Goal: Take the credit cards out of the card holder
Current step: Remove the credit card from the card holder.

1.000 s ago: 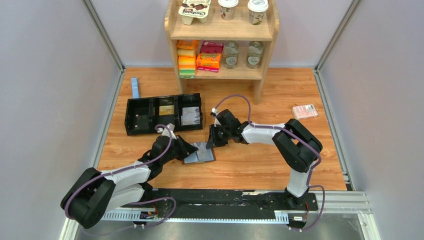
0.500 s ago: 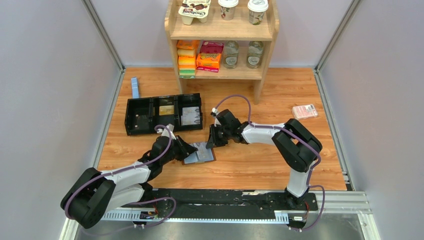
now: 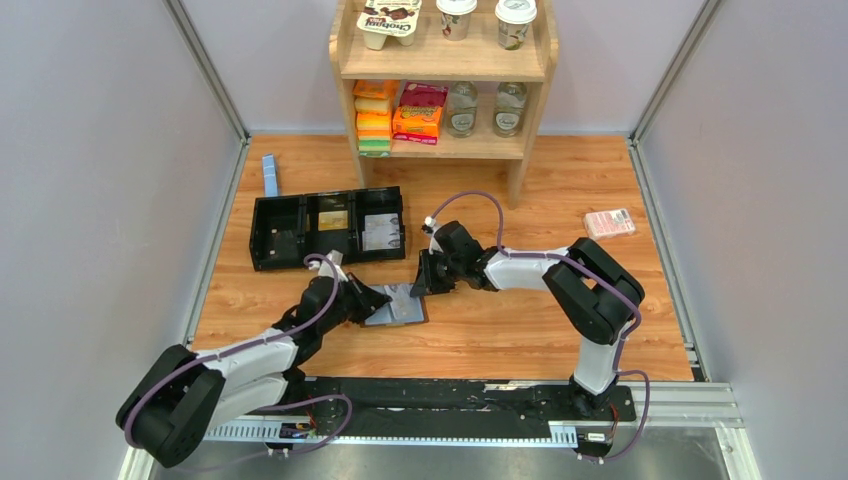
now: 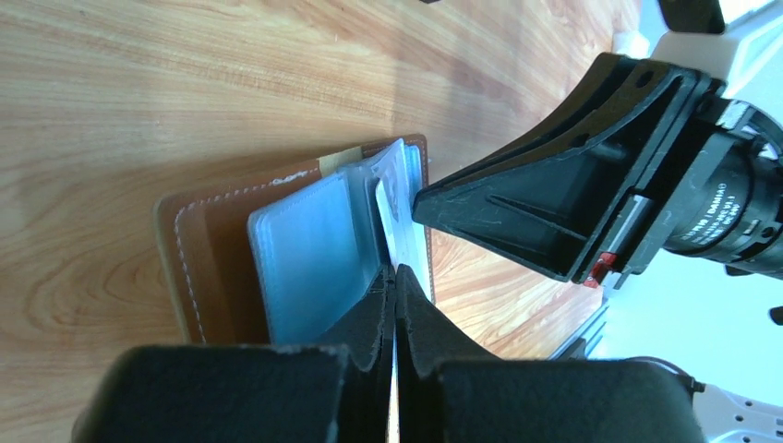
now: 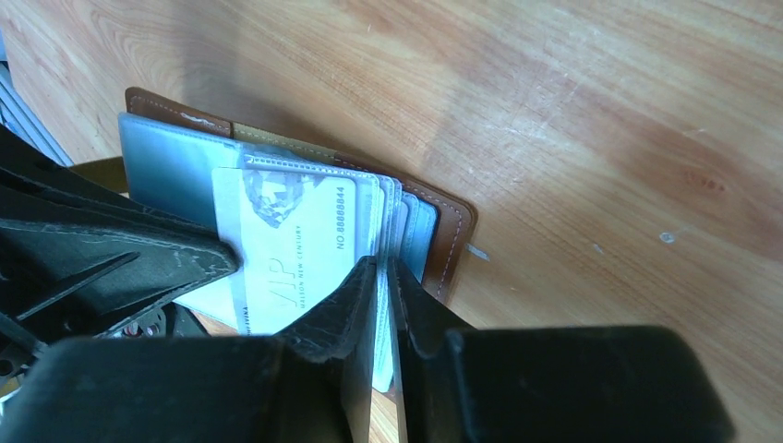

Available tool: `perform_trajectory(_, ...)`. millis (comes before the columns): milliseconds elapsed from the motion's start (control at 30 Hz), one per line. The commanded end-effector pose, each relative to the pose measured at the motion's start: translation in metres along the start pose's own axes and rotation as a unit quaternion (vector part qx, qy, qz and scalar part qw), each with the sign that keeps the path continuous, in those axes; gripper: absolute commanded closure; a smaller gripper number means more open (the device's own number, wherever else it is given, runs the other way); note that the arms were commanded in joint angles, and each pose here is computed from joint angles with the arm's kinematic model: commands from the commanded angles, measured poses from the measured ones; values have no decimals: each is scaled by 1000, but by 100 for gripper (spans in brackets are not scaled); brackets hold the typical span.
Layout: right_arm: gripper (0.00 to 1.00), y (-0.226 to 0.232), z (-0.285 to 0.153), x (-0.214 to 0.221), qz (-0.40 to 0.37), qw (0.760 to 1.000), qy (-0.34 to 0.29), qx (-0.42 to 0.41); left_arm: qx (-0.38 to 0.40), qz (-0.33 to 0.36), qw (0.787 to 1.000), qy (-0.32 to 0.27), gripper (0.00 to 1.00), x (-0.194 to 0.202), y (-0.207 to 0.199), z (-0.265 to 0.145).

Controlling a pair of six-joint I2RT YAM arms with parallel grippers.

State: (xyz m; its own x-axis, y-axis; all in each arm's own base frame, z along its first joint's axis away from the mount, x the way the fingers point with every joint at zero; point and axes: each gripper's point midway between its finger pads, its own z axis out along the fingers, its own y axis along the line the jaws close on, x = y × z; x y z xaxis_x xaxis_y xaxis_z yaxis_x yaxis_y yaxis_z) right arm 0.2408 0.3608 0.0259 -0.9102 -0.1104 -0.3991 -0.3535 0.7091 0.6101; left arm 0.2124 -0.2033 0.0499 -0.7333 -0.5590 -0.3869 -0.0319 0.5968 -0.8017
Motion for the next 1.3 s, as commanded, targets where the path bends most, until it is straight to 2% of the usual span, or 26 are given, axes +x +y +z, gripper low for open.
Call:
perform_trajectory(0, 85, -38, 5, 43, 0, 997, 54, 62, 9, -15, 999, -35, 100, -11, -5, -7)
perform_trajectory(100, 86, -41, 5, 45, 1, 996, 56, 66, -15, -21, 998, -51, 100, -14, 5, -14)
perform_trajectory(233, 86, -43, 2, 42, 1, 996, 49, 73, -70, -26, 996, -42, 100, -7, 28, -24)
perform_trajectory(467, 85, -37, -10, 28, -15, 996, 26, 80, -106, -54, 992, -33, 100, 0, 41, -38)
perform_trajectory(667, 75, -16, -34, 6, -56, 996, -1, 72, -120, -61, 991, -20, 100, 6, 46, -39)
perform_trajectory(900, 67, 32, -52, -13, -104, 994, -29, 17, -96, -53, 994, -6, 100, 6, 33, -30)
perform_trajectory(1033, 65, 58, -47, -10, -126, 991, -20, -37, -83, -28, 996, 2, 100, 3, 20, -31)
perform_trajectory(1267, 65, 66, -21, 14, -118, 987, 39, -101, -80, 0, 997, -10, 100, -3, 19, -39)
